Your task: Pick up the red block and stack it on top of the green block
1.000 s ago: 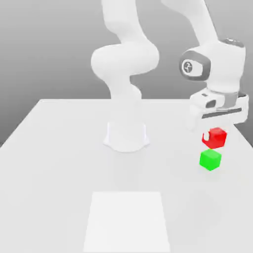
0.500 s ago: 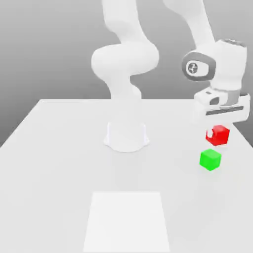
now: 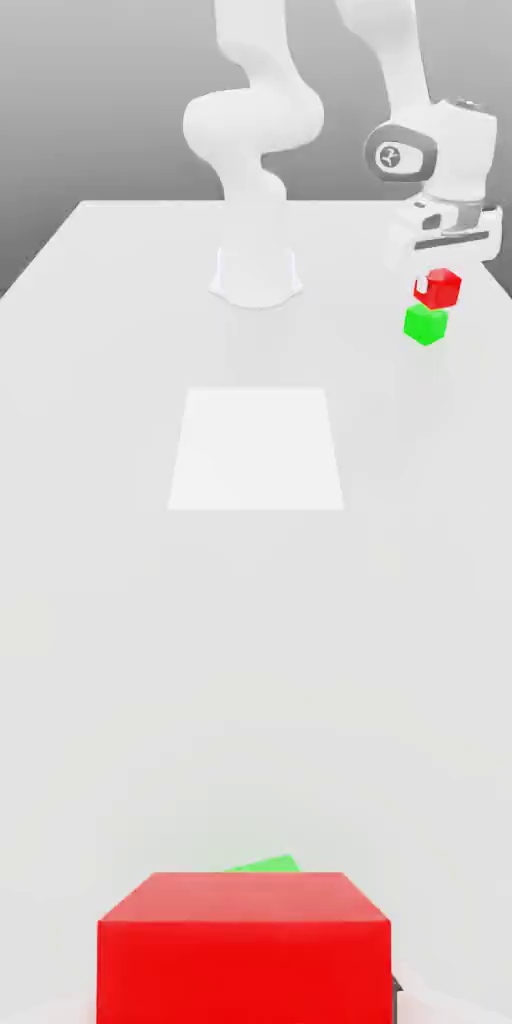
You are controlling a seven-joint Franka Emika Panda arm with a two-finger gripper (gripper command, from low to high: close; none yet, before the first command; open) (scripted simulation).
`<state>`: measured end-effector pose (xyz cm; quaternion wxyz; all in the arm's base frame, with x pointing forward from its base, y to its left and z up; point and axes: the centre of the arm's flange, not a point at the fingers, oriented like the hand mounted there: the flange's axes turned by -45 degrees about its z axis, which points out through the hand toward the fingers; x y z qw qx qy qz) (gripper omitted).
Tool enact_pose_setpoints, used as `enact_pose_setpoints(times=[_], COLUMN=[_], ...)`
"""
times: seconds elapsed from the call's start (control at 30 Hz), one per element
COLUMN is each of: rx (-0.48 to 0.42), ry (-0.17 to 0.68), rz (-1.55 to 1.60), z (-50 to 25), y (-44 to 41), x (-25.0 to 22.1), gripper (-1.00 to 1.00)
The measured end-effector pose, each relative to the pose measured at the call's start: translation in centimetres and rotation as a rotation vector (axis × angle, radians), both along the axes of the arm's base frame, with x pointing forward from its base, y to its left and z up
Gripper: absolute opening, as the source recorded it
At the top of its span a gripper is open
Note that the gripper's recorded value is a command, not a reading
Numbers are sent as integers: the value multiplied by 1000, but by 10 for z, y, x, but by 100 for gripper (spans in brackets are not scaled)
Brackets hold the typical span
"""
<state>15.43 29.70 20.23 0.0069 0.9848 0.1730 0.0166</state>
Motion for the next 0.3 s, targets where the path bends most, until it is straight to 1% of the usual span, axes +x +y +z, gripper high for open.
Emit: enact_pose_setpoints(times=[0.3], rx=[4], ry=[21], rz=[-3], z=[-18], y=[-2], x=[-4], gripper=[-100])
